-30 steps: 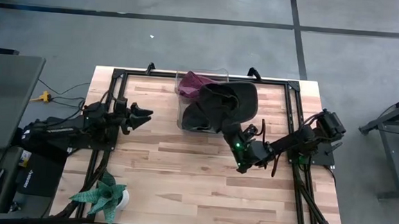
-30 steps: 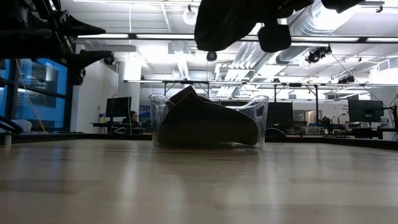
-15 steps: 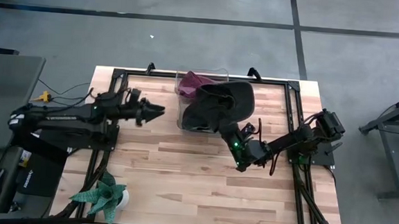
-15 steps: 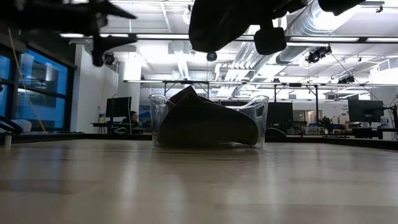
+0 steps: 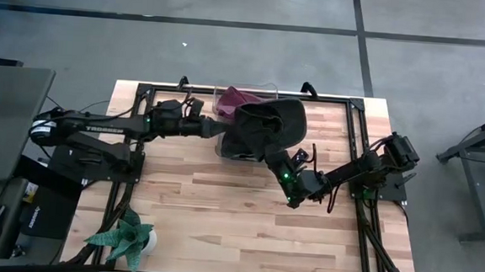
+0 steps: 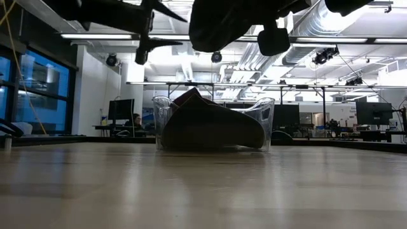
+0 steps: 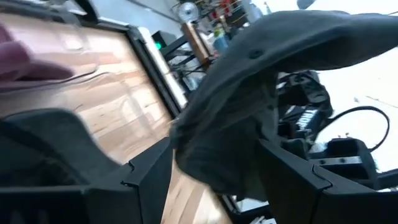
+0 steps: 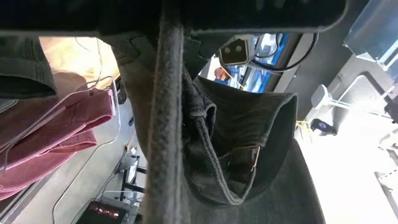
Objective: Pick & Place hat
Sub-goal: Put the black cap into the bottom transparent bin
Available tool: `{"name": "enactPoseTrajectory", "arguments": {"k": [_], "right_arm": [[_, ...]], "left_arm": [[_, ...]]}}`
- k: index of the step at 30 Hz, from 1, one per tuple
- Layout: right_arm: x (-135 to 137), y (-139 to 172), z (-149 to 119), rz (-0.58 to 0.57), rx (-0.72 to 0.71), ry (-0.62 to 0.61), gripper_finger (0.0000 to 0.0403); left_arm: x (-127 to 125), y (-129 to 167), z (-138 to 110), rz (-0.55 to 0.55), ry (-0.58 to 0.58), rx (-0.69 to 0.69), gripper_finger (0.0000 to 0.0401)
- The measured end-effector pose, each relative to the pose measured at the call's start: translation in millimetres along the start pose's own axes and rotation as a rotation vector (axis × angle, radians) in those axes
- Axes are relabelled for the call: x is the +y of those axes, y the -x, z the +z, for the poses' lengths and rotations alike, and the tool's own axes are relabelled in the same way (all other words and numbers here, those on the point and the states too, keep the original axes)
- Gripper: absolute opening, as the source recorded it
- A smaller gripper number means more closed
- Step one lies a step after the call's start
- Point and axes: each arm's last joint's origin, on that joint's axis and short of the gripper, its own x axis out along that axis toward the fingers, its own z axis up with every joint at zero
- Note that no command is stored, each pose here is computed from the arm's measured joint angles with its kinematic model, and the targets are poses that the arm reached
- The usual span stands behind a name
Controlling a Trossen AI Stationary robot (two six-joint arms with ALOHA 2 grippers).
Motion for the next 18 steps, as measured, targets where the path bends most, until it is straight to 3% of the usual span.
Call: {"name": "enactPoseTrajectory", "arguments": {"k": [11, 18], "right_arm": [[1.0, -6.4, 0.0, 0.040, 0.051, -0.057, 0.0004], [0.2, -13.7, 0.7, 0.058, 0.071, -0.071, 0.0004]], "left_arm": [[-5.1, -4.3, 3.3, -0.070, -0.082, -0.049, 0.0219], [4.5, -21.5, -3.4, -0.094, -0.063, -0.011, 0.0219]]}}
